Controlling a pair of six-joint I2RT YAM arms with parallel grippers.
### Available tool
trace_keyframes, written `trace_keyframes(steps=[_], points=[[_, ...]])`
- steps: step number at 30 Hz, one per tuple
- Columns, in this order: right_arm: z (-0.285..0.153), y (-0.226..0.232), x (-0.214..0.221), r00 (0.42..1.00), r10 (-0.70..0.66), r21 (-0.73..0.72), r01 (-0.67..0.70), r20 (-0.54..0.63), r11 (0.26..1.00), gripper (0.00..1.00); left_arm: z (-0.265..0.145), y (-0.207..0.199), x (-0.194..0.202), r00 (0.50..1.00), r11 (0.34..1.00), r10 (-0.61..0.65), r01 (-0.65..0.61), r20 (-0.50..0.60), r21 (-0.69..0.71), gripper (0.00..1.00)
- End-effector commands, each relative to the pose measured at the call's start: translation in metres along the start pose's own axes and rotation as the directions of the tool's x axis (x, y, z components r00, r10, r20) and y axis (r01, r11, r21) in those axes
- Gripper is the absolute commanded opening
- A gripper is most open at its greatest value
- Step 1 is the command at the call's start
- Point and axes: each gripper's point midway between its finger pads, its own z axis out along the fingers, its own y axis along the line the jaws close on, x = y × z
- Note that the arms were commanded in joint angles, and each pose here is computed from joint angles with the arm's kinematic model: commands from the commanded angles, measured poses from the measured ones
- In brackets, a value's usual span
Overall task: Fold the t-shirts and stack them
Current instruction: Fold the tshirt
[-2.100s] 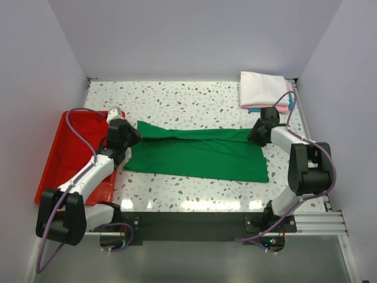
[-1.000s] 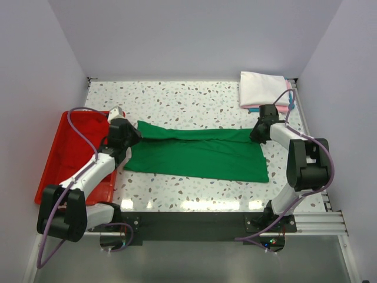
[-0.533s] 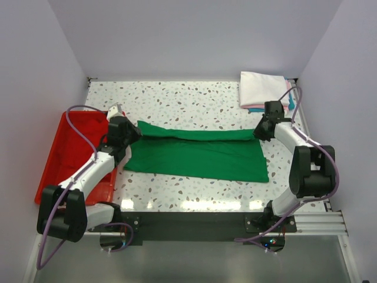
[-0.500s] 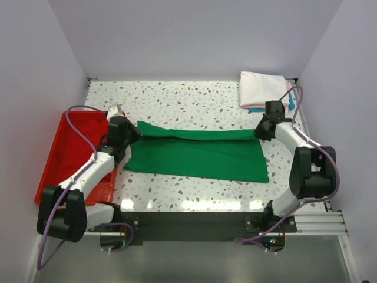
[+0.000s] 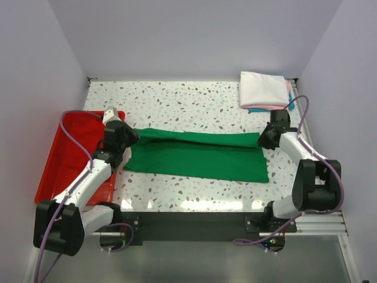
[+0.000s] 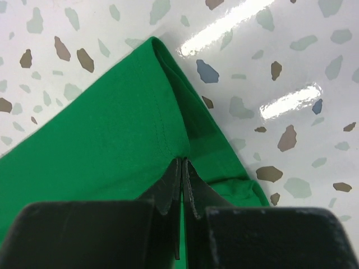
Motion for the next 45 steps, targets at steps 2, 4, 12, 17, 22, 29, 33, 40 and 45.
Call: trace_keyframes(steps=[2,4,12,17,22,29,33,40,45], points=[[-0.011,-0.007,0.006,1.0,-0.012,-0.016,0.012,0.016,1.0,0.0,-0.01,0.018,0.017,0.999,0.998,-0.05,0.05,-0.01,-0.027,0.0],[-0.01,-0.01,0.016,1.0,-0.01,-0.023,0.01,0.001,1.0,0.0,-0.012,0.03,0.035,0.998,0.998,-0.059,0.058,-0.038,-0.034,0.0],[-0.012,-0.01,0.02,1.0,-0.01,-0.039,0.01,-0.006,0.999,0.29,-0.028,0.025,0.054,0.998,0.995,-0.029,0.034,-0.054,0.098,0.42],[-0.032,0.008,0.007,0.999,-0.029,-0.115,0.033,0.036,0.993,0.47,-0.033,0.031,0.043,0.999,0.998,-0.048,0.048,-0.01,0.05,0.55],[-0.048,0.038,0.011,0.986,-0.141,-0.139,0.152,0.088,0.978,0.5,-0.018,0.044,0.048,0.994,0.993,-0.082,0.076,-0.066,-0.087,0.47],[-0.044,0.068,0.016,0.976,-0.201,-0.167,0.211,0.079,0.963,0.5,0.006,0.019,0.058,0.988,0.999,-0.024,0.018,-0.152,-0.04,0.35],[-0.045,0.078,0.017,0.975,-0.207,-0.19,0.219,0.084,0.957,0.5,0.014,-0.002,0.076,0.975,0.999,0.041,-0.036,-0.217,0.027,0.26],[-0.048,0.078,0.019,0.973,-0.212,-0.2,0.227,0.092,0.953,0.5,0.004,-0.014,0.116,0.937,0.987,0.137,-0.102,-0.32,0.125,0.22],[-0.05,0.077,0.022,0.973,-0.211,-0.212,0.226,0.091,0.951,0.5,-0.014,-0.017,0.139,0.909,0.968,0.183,-0.099,-0.375,0.231,0.22]])
